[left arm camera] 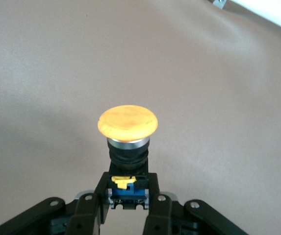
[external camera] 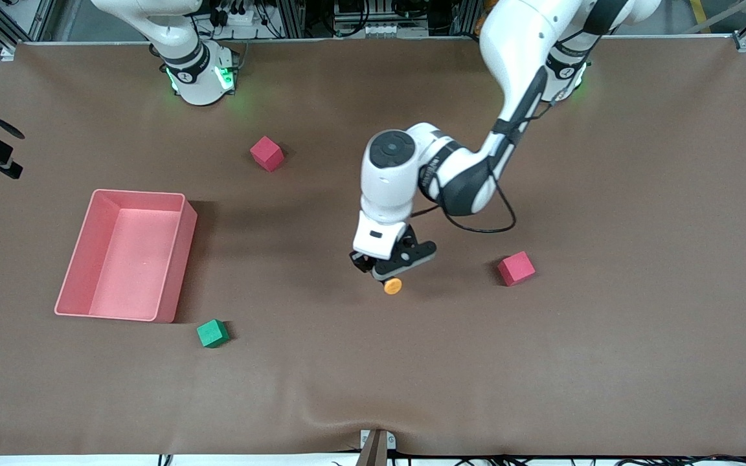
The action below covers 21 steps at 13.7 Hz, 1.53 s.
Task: Place and upright button with both arms
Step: 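Lower the button upright onto the table with the left gripper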
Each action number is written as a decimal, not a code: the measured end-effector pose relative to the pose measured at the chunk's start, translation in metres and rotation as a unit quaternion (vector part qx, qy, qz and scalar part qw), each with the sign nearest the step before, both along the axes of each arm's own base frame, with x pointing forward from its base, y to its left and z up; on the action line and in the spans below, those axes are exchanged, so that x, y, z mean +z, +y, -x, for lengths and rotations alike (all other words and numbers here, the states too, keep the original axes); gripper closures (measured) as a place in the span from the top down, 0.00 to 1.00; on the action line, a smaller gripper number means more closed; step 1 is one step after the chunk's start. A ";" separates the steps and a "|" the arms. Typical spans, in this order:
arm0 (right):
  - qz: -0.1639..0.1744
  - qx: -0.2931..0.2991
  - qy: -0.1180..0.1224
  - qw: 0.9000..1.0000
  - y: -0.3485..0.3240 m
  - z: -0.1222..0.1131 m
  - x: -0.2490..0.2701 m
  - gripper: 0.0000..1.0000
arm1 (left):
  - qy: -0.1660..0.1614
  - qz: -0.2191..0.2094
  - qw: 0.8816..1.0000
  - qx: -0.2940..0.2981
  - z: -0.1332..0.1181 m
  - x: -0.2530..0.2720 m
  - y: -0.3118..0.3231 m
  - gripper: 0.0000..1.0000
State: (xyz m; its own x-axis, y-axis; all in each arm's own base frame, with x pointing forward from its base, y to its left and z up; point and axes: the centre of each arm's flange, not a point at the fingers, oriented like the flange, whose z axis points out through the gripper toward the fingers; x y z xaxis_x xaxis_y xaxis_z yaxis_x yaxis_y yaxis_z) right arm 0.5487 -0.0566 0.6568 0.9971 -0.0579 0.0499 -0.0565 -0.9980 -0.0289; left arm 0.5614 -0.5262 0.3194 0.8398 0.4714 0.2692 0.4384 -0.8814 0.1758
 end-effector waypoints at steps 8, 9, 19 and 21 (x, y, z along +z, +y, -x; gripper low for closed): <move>-0.004 -0.009 0.038 0.999 -0.009 0.008 -0.008 1.00 | -0.165 -0.095 0.981 -0.016 0.015 -0.117 -0.012 0.33; -0.004 -0.015 0.039 0.999 -0.009 0.008 -0.008 1.00 | -0.179 -0.104 0.978 -0.030 0.015 -0.116 -0.012 0.33; -0.005 -0.060 0.041 0.997 -0.002 0.007 -0.009 1.00 | -0.282 -0.168 0.937 -0.120 0.032 -0.166 -0.015 0.33; -0.005 -0.060 0.041 0.997 -0.002 0.007 -0.009 1.00 | -0.301 -0.163 0.932 -0.121 0.051 -0.180 -0.028 0.33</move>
State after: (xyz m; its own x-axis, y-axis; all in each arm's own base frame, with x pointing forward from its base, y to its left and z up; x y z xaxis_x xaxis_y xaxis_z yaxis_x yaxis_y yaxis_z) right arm 0.5412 -0.0589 0.6483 0.9836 -0.1773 -0.0335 -0.1783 -0.9836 -0.0285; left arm 0.5105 -0.5540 0.1392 0.5613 0.0989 0.8217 0.1294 -0.9911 0.0309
